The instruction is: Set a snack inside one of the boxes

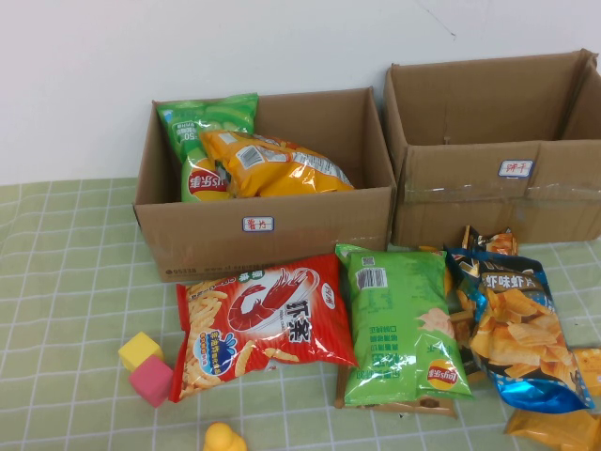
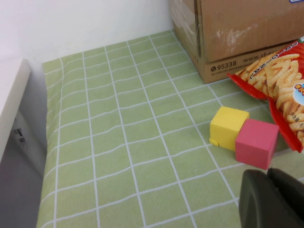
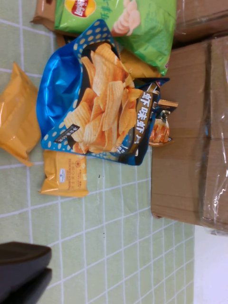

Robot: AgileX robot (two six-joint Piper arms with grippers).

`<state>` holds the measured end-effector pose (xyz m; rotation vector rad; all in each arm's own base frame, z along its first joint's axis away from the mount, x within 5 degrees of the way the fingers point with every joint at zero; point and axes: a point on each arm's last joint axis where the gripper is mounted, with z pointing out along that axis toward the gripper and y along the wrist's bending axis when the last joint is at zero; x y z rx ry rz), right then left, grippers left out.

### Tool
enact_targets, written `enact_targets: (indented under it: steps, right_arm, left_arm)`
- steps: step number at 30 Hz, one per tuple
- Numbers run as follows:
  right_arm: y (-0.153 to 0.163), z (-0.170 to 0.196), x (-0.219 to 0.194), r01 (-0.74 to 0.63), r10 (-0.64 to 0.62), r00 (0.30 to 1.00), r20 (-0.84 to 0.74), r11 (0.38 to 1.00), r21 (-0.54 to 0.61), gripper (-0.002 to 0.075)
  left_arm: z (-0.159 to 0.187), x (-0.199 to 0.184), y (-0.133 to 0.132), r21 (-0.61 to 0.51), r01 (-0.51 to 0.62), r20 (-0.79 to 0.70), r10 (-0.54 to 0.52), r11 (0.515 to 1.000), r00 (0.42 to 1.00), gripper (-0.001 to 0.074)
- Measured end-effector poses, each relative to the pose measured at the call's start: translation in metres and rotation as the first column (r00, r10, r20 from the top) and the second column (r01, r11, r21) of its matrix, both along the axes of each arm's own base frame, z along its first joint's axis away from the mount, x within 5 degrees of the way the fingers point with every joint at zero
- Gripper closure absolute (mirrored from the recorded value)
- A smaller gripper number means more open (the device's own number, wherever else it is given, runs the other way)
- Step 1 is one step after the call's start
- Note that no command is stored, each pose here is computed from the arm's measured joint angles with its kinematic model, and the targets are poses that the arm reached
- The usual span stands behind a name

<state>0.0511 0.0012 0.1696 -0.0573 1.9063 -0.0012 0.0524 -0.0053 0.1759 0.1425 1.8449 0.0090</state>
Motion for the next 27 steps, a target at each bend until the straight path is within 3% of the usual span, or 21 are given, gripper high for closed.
enact_targets:
  steps: [27]
  right_arm:
    - [0.0,0.0,0.0,0.0,0.0,1.0,0.0,1.0,0.0,0.0728]
  left_arm:
    - [0.0,0.0,-0.0001,0.006,0.002,0.001,-0.002,1.0,1.0,0.0737]
